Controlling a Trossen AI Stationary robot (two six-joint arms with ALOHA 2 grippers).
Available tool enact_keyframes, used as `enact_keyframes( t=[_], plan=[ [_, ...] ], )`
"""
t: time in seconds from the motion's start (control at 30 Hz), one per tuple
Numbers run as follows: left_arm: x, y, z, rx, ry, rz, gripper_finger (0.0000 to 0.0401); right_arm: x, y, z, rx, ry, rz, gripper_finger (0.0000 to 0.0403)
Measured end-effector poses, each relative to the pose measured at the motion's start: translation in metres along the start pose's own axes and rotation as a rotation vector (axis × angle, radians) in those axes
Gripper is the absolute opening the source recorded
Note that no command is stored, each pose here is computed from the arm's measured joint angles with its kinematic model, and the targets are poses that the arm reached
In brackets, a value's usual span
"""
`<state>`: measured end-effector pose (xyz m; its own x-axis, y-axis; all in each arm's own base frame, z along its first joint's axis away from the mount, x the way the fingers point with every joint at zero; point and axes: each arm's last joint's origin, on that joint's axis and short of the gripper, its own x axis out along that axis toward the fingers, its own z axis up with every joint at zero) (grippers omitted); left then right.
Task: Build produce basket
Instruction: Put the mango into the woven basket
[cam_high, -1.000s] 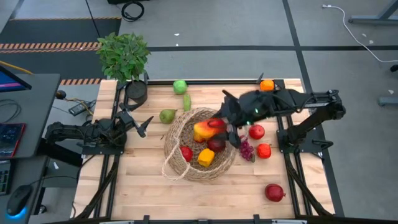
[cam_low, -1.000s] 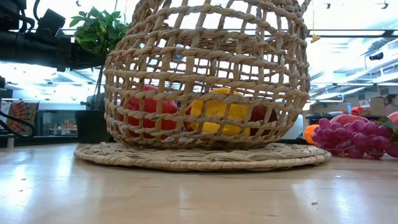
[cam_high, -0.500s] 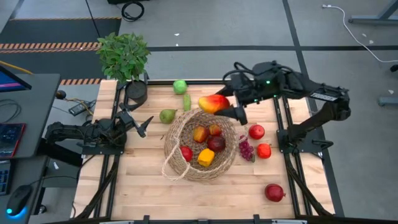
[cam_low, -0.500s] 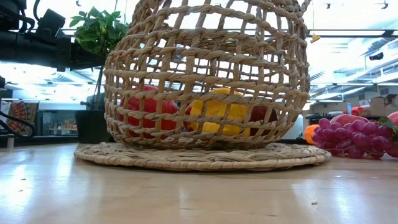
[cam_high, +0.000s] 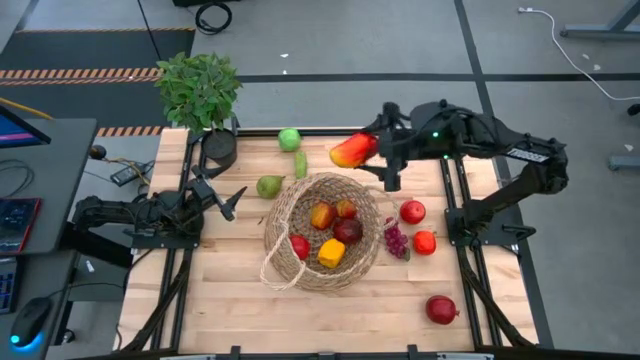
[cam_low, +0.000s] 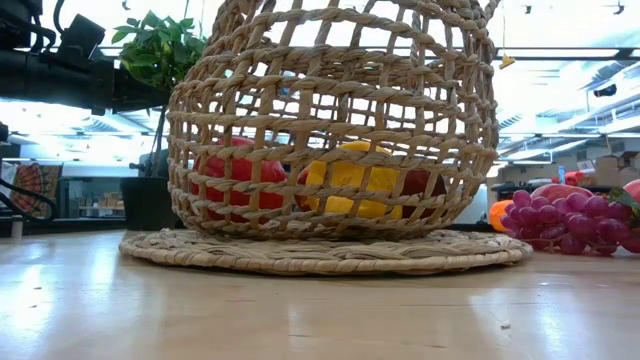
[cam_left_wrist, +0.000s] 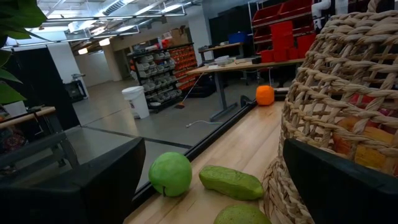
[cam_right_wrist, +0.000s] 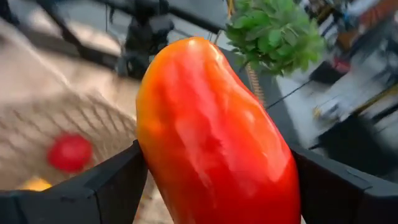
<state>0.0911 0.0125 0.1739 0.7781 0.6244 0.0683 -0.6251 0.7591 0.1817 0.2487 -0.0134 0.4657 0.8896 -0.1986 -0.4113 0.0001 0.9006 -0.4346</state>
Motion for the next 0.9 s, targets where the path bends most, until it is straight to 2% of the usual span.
enact_keyframes(
  t=[0.13, 0.27, 0.43, 0.6, 0.73, 0.9],
  plan=[
    [0.0, 0.0, 0.0, 0.0, 0.0, 0.0, 0.0388, 0.016, 0.002, 0.002, -0.155, 0.015, -0.018, 0.035],
    [0.0, 0.0, 0.0, 0.0, 0.0, 0.0, 0.0388, 0.033, 0.003, 0.005, -0.167, 0.003, -0.032, 0.035],
    [0.0, 0.0, 0.0, 0.0, 0.0, 0.0, 0.0388, 0.046, 0.01, 0.008, -0.092, -0.01, -0.013, 0.035],
    [0.0, 0.0, 0.0, 0.001, 0.001, 0.0, 0.0388, 0.046, 0.022, 0.011, -0.004, -0.01, 0.034, 0.035],
    [0.0, 0.0, 0.0, 0.0, 0.001, 0.0, 0.0388, 0.04, 0.036, 0.011, 0.1, 0.019, 0.104, 0.035],
    [0.0, 0.0, 0.0, 0.001, 0.001, 0.0, 0.0388, 0.032, 0.052, 0.008, 0.233, 0.079, 0.252, 0.035]
  ],
)
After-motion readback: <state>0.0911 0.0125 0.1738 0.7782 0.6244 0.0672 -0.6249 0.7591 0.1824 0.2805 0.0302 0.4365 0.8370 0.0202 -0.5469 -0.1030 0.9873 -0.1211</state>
